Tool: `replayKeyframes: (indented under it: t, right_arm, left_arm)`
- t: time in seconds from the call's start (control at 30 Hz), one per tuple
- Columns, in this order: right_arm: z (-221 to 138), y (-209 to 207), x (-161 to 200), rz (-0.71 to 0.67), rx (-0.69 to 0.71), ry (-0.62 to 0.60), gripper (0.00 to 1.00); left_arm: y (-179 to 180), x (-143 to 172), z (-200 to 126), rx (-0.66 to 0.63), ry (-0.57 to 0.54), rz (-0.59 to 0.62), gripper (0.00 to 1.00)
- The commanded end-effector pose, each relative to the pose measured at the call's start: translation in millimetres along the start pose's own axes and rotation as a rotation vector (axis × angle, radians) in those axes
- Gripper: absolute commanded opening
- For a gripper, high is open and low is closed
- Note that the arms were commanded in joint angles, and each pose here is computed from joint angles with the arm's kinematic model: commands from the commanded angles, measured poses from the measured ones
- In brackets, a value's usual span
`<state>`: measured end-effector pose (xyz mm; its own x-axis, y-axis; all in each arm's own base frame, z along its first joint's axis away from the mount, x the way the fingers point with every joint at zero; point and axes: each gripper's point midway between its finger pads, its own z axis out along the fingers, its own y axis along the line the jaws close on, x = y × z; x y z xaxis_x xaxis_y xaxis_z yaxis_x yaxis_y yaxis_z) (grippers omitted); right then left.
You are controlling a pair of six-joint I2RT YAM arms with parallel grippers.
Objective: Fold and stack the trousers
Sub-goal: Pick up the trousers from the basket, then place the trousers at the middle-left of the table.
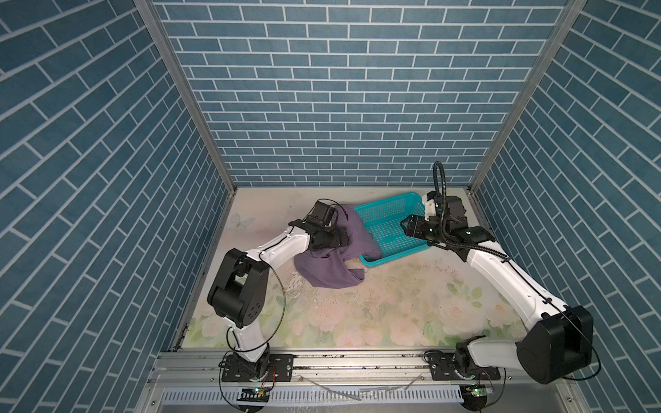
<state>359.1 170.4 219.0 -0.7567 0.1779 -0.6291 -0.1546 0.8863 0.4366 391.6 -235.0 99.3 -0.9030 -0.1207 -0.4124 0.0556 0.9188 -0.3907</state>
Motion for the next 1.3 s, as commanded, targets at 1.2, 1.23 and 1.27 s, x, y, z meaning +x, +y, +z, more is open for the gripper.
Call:
replayKeyframes:
  t: [1.2,1.23,1.27]
  right_arm:
    - [57,-46,6,-0.287,0.416,0.098,0.66]
    - [60,-29,8,-0.366,0.402,0.103,0.66]
    - [64,-11,12,-0.436,0.375,0.113,0.66]
  left_arm:
    - [196,-5,-185,-0.335,-0.330,-0.436,0.00]
    - [195,-4,-176,-0.311,-0.322,-0.448,0.00]
    - [194,-4,-166,-0.283,-0.314,-0.458,0.00]
